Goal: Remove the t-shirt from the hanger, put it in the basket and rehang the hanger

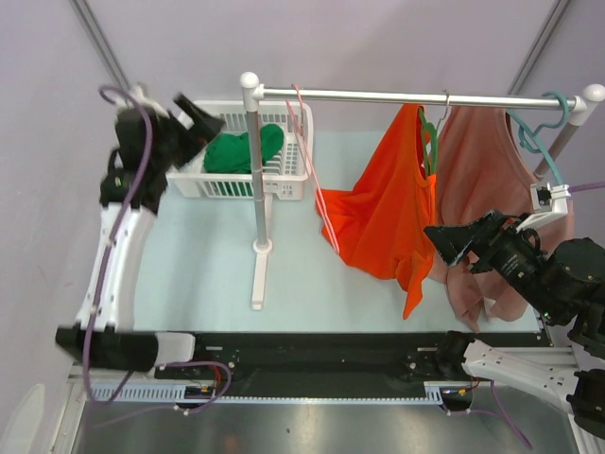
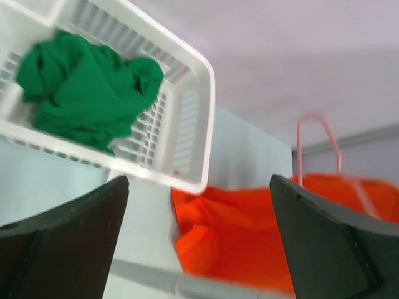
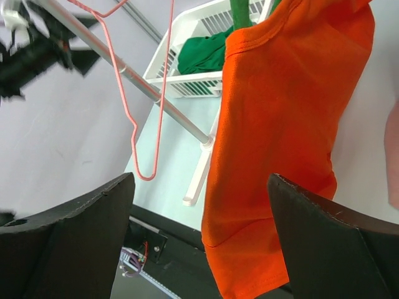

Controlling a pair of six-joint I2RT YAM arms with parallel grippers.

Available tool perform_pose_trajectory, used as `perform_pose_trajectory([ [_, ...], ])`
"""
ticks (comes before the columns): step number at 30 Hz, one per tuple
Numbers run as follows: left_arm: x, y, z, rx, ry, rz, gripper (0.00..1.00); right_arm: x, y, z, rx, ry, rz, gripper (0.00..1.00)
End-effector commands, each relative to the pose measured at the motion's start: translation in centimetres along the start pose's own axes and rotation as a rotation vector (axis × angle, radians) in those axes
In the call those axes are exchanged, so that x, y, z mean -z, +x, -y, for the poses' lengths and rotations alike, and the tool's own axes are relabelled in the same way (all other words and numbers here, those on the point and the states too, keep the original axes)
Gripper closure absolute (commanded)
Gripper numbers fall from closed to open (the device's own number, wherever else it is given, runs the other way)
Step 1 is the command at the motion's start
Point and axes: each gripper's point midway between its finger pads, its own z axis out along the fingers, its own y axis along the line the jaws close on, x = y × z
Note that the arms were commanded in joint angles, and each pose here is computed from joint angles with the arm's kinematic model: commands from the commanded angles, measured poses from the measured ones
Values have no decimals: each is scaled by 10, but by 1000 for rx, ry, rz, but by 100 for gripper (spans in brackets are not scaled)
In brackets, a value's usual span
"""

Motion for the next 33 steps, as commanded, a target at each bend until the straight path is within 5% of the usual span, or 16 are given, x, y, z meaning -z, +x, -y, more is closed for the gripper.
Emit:
perform_pose_trajectory([
  [1, 40, 96, 17, -74, 244, -137, 2, 0, -6, 6, 25, 37, 18, 7],
  [2, 46, 144, 6, -88, 257, -221, 3, -1, -5, 8, 36, 50, 13, 7],
  [3, 77, 143, 18, -99, 342, -166, 3, -2, -6, 10, 41, 69, 16, 8],
  [5, 96, 193, 6, -87, 374, -247, 4, -4, -6, 14, 62, 96, 14, 7],
  [11, 163, 254, -16, -58, 516, -377, 11, -19, -10, 16, 117, 174, 9, 8],
  [18, 205, 236, -29, -60, 549, -313, 12, -29, -23, 12, 152, 218, 37, 8],
  [22, 219, 278, -16, -1, 742, -473, 20, -29, -38, 17, 204, 291, 51, 10],
  [25, 230, 284, 0, 14, 839, -480, 21, -27, -61, 18, 243, 389, 70, 11],
  [33, 243, 327, 41, -127, 832, -536, 21, -62, -92, 0, 350, 435, 86, 19],
])
